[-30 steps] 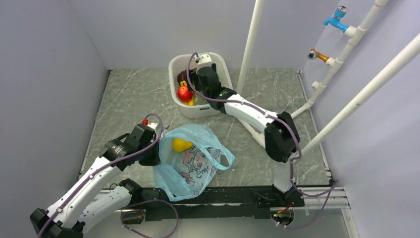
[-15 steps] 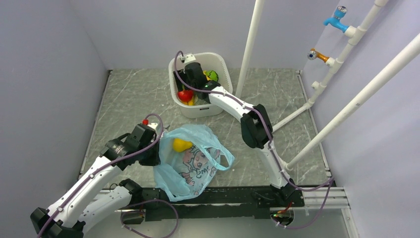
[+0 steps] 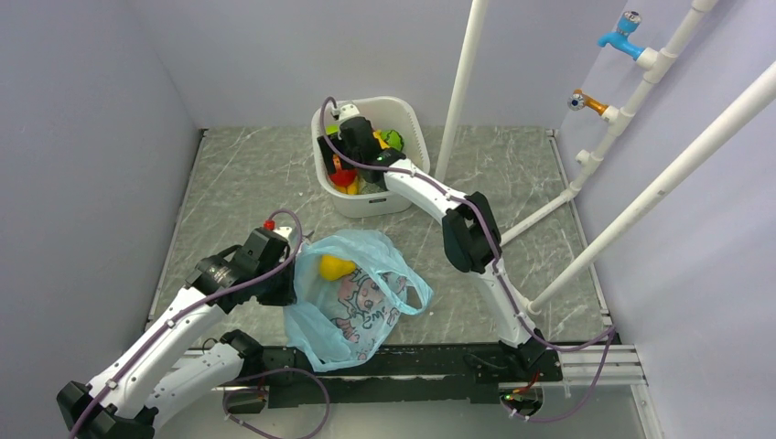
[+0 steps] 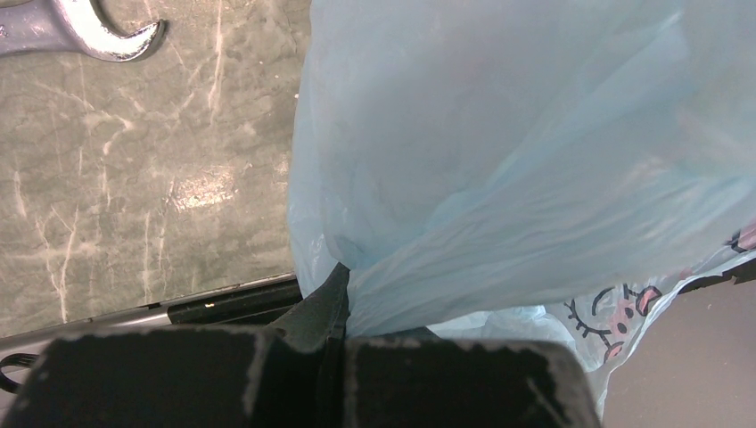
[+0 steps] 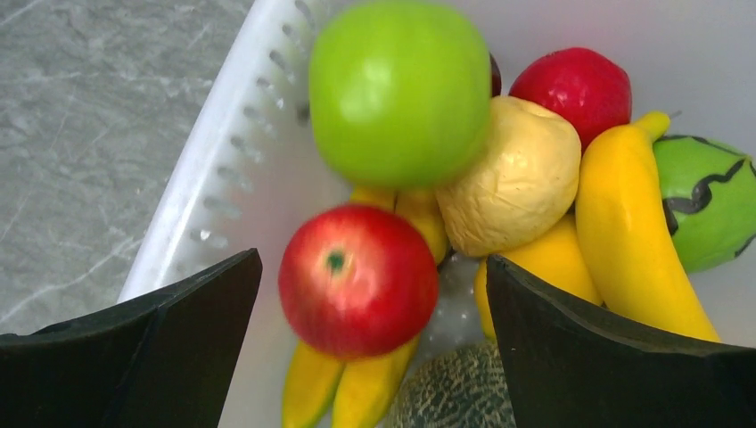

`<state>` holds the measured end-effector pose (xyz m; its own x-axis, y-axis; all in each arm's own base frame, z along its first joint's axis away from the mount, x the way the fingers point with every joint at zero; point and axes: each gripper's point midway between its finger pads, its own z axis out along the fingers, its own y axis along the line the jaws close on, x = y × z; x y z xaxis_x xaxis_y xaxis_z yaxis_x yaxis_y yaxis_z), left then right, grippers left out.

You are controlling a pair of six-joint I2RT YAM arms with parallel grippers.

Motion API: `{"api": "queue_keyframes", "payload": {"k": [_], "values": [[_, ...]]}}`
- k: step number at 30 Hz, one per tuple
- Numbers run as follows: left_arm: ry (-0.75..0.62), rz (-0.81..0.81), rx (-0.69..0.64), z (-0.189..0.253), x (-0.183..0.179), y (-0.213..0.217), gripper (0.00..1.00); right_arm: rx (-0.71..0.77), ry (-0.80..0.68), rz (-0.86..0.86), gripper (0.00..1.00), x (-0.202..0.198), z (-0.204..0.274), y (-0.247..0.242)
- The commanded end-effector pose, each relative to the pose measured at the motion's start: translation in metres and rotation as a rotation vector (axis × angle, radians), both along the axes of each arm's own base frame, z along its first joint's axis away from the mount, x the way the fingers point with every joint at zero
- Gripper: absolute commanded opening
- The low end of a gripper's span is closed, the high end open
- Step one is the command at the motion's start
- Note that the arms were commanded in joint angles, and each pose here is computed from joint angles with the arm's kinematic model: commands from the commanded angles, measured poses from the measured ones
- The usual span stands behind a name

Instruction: Take the fake fruits out of the plastic bag

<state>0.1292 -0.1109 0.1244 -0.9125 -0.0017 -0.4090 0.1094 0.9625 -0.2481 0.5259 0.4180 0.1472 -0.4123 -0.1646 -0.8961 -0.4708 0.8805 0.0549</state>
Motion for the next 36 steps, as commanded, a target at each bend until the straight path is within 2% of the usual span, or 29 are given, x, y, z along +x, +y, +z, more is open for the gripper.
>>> {"api": "queue_keyframes", "payload": {"k": [1,6,16,21,23,29,36], "values": [[-0.01,0.0,-0.015,0.007,0.001,-0.003,0.0,0.08,-0.094,0.02,0.99,-0.016,0.088,-0.008],[-0.017,0.002,-0.017,0.008,0.002,-0.002,0.0,0.103,-0.099,-0.022,0.99,-0.044,0.118,-0.033],[-0.025,0.001,-0.024,0.009,0.002,-0.003,0.0,0.218,-0.046,0.005,1.0,-0.159,0.129,-0.088],[-0.035,-0.003,-0.033,0.011,0.002,-0.004,0.0,0.203,-0.031,0.04,1.0,-0.22,0.125,-0.112],[-0.039,-0.003,-0.036,0.012,0.002,-0.004,0.0,0.215,-0.033,0.108,1.0,-0.252,0.124,-0.115],[-0.057,0.002,-0.045,0.015,0.002,-0.003,0.0,0.375,-0.083,0.485,0.99,-0.36,0.154,-0.102],[-0.049,-0.001,-0.043,0.013,0.002,-0.004,0.0,0.427,-0.033,0.743,0.97,-0.434,0.149,-0.079]]}}
